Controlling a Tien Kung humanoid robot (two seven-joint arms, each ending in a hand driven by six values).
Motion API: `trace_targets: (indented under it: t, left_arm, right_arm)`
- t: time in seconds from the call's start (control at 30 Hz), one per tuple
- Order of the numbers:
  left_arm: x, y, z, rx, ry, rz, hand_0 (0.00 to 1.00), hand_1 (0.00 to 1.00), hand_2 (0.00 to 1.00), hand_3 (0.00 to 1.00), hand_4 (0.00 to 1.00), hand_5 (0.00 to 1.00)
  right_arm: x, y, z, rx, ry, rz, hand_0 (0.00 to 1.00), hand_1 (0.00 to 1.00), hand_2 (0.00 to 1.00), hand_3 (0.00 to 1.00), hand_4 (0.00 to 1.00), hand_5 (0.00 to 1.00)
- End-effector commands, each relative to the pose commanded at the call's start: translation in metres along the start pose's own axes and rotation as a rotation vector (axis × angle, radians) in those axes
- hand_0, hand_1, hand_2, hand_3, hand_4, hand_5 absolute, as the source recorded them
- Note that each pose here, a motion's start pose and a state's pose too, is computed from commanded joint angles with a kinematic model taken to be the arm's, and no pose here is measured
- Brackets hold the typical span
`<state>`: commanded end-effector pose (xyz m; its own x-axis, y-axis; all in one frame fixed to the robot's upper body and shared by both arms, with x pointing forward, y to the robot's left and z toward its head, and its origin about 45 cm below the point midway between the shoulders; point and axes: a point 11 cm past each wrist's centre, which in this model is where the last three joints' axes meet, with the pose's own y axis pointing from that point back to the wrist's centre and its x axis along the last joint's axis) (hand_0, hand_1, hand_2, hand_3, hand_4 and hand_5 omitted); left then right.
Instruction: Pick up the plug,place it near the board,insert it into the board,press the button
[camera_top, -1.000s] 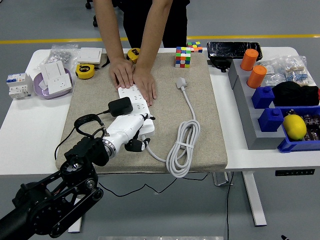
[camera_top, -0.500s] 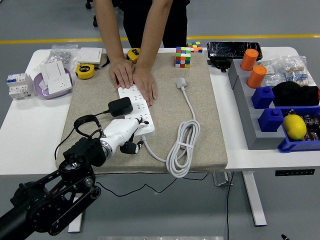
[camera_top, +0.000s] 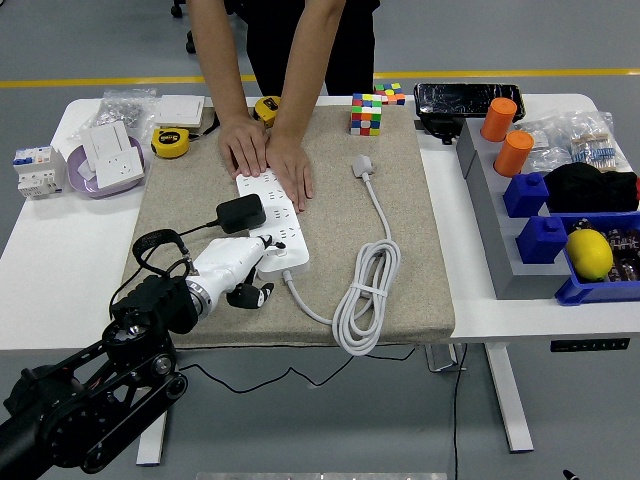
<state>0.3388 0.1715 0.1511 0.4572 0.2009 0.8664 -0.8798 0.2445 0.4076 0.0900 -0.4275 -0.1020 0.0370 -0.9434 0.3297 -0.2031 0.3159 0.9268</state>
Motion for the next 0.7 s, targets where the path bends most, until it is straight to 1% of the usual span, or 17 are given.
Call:
trace_targets:
  t: [0.43,0.7]
  left_arm:
    - [-0.002,-0.001,-0.002,0.008,-0.006,-0.008,0.162,0.051,0.145,0.855,0.623,0.002]
    - [-0.011,-0.004,-0.010,0.032,-0.016,-0.036,0.162,0.050,0.145,0.845,0.620,0.002]
  right_arm:
    - [0.000,0.000,0.001,-0.002,0.002,0.000,0.835,0.750,0.759,0.790,0.998,0.954]
    - [0.001,0.000,0.001,-0.003,0.004,0.001,0.835,0.751,0.759,0.790,0.998,0.954]
